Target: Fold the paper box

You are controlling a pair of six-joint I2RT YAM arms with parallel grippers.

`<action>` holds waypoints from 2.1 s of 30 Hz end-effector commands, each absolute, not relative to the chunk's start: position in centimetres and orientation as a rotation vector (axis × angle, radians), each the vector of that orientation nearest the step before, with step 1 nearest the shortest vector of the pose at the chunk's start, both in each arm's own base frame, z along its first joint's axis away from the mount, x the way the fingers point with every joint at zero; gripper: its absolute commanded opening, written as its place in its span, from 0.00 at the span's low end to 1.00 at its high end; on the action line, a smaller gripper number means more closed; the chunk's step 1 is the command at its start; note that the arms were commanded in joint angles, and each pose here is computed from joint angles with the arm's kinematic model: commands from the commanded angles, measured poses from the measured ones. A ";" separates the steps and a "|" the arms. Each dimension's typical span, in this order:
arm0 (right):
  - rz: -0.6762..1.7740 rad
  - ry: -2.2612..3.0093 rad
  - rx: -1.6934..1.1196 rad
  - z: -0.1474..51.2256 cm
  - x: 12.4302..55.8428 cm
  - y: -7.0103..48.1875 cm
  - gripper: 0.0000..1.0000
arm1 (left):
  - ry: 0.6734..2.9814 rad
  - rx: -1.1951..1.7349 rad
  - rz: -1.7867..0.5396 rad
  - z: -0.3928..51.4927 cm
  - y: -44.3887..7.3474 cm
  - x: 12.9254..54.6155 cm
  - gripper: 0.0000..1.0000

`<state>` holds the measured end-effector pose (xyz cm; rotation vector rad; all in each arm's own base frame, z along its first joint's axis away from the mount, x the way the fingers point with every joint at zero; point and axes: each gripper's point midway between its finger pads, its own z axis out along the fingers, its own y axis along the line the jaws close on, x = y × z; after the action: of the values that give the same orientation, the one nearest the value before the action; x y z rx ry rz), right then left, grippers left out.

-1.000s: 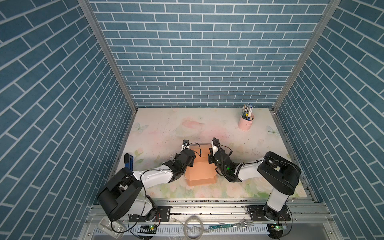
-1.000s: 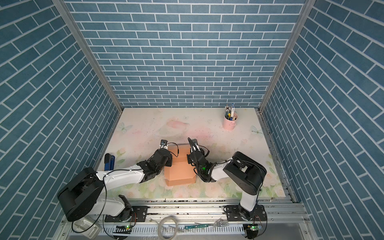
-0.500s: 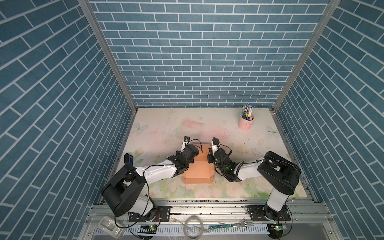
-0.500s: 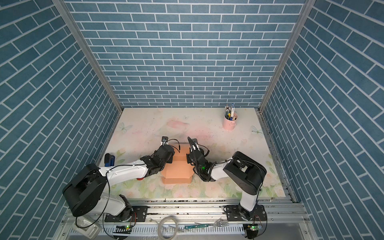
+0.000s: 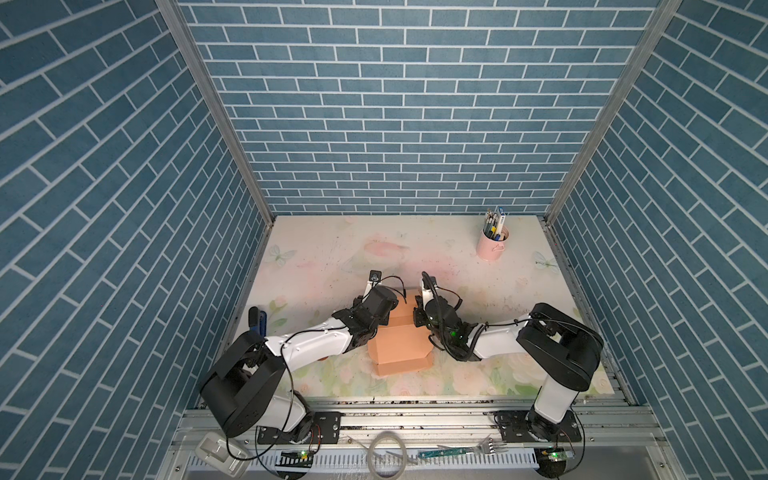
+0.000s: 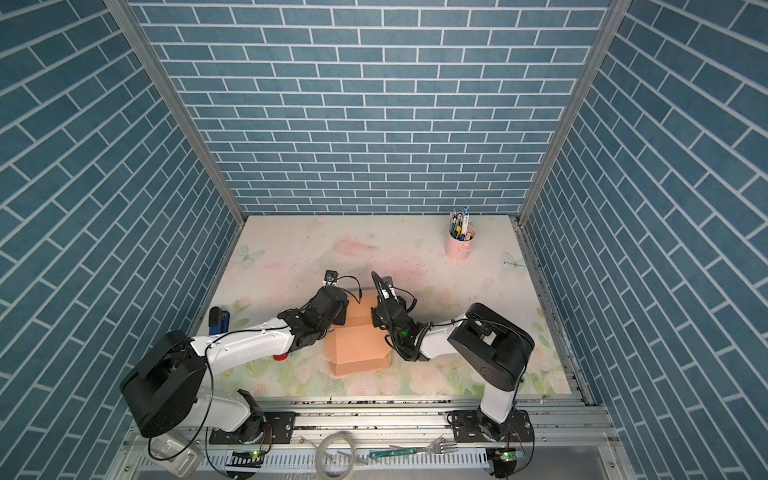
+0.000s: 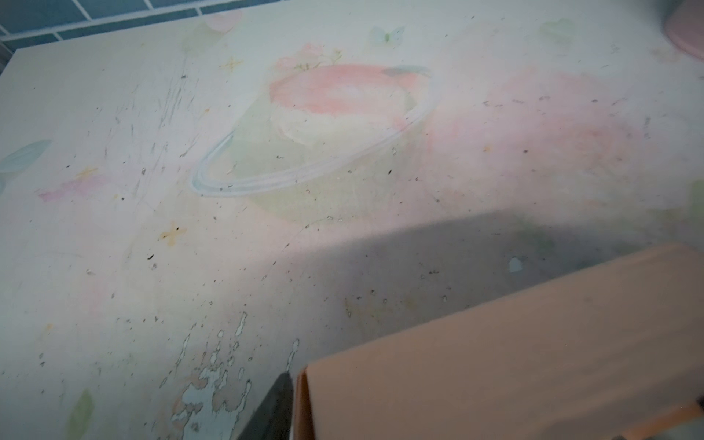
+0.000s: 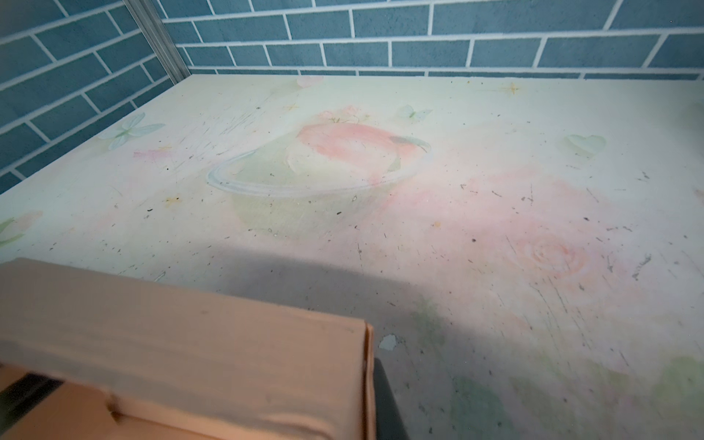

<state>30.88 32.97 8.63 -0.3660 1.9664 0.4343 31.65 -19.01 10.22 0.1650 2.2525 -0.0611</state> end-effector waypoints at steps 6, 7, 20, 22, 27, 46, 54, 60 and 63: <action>0.467 2.036 -0.393 9.4 30.5 33.4 0.00 | 2.253 0.221 -0.208 12.5 -18.7 29.4 0.62; 0.471 2.050 -0.400 9.3 30.6 33.4 0.00 | 2.250 0.224 -0.214 12.8 -18.6 29.2 0.62; 0.491 2.123 -0.409 8.7 30.8 33.2 0.00 | 2.262 0.278 -0.321 13.6 -18.8 27.4 0.62; 0.498 2.123 -0.412 8.8 30.7 33.3 0.00 | 2.273 0.270 -0.333 13.1 -18.6 26.9 0.61; 0.498 2.129 -0.414 8.7 30.6 33.2 0.00 | 2.306 0.260 -0.336 11.4 -18.3 26.3 0.58; 0.529 2.131 -0.421 8.6 30.4 33.6 0.00 | 2.261 0.221 -0.182 10.9 -18.1 29.4 0.35; 0.532 2.133 -0.425 8.4 30.6 34.0 0.00 | 2.256 0.189 -0.132 10.7 -17.9 30.3 0.26; 0.533 2.129 -0.424 8.4 30.7 34.2 0.00 | 2.263 0.177 -0.087 10.5 -17.9 31.0 0.14; 0.531 2.130 -0.426 8.3 30.7 34.1 0.00 | 2.267 0.183 -0.079 10.5 -17.9 31.1 0.14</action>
<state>30.62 33.37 8.15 -0.4341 2.1199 0.5009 30.53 -17.72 9.76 0.1806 2.2835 -0.0886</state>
